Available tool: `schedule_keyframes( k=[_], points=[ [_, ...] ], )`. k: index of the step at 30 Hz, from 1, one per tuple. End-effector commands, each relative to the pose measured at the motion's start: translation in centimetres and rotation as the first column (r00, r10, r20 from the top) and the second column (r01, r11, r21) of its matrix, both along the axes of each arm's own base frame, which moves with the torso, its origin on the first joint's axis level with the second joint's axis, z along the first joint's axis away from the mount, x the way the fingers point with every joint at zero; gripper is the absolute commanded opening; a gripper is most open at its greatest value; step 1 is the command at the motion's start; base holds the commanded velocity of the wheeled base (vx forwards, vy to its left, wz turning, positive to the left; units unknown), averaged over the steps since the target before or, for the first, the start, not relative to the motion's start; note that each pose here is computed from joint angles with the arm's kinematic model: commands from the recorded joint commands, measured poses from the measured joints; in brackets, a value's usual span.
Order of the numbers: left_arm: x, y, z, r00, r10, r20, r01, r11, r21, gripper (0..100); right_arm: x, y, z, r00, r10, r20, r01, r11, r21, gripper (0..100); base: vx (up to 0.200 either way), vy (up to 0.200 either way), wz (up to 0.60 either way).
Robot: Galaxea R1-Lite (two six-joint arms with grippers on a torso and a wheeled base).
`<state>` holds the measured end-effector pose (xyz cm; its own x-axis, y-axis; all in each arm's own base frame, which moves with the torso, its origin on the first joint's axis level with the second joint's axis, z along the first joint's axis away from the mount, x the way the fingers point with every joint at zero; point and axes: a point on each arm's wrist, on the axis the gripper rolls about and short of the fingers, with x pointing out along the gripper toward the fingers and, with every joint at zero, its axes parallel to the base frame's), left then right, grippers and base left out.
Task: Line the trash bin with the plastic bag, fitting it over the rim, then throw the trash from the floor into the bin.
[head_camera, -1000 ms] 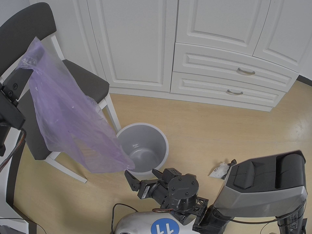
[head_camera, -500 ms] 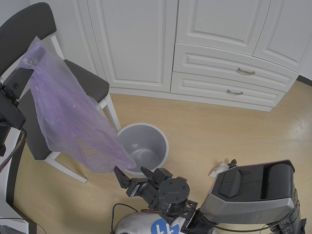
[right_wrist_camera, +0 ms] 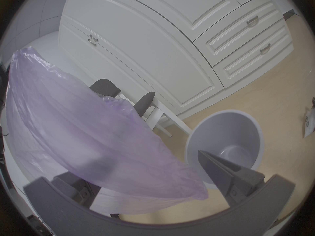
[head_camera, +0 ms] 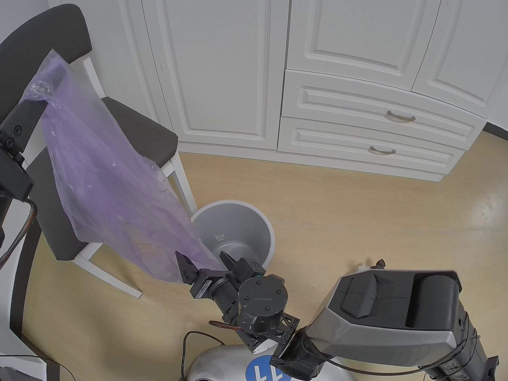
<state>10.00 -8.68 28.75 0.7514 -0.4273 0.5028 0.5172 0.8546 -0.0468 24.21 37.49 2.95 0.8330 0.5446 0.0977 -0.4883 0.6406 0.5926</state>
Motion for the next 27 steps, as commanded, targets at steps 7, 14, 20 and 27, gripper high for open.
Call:
schedule_keyframes(
  k=[7, 14, 20, 27],
  points=[
    [0.0, 0.0, 0.1, 1.0, 0.0, 0.006, 0.0, 1.0, -0.005, 0, 0.9, -0.2, -2.4, 0.999, -0.022, -0.023, 0.021, 0.999, -0.037, 100, 0.0, 0.0, 0.0],
    [-0.1, 0.1, 0.2, 1.0, 0.001, 0.009, -0.001, 1.0, -0.008, 0, 1.2, -0.4, -3.3, 0.999, -0.028, -0.03, 0.027, 0.998, -0.049, 100, 0.0, 0.0, 0.0],
    [-0.1, 0.1, 0.2, 1.0, 0.001, 0.007, -0.001, 1.0, -0.007, 0, 1.3, -0.4, -3.3, 0.999, -0.031, -0.029, 0.03, 0.998, -0.046, 100, 0.0, 0.0, 0.0],
    [-0.1, 0.1, 0.1, 1.0, 0.001, 0.007, -0.001, 1.0, -0.007, 0, 1.3, -0.4, -3.1, 0.999, -0.031, -0.026, 0.03, 0.999, -0.045, 100, 0.0, 0.0, 0.0]
  ],
)
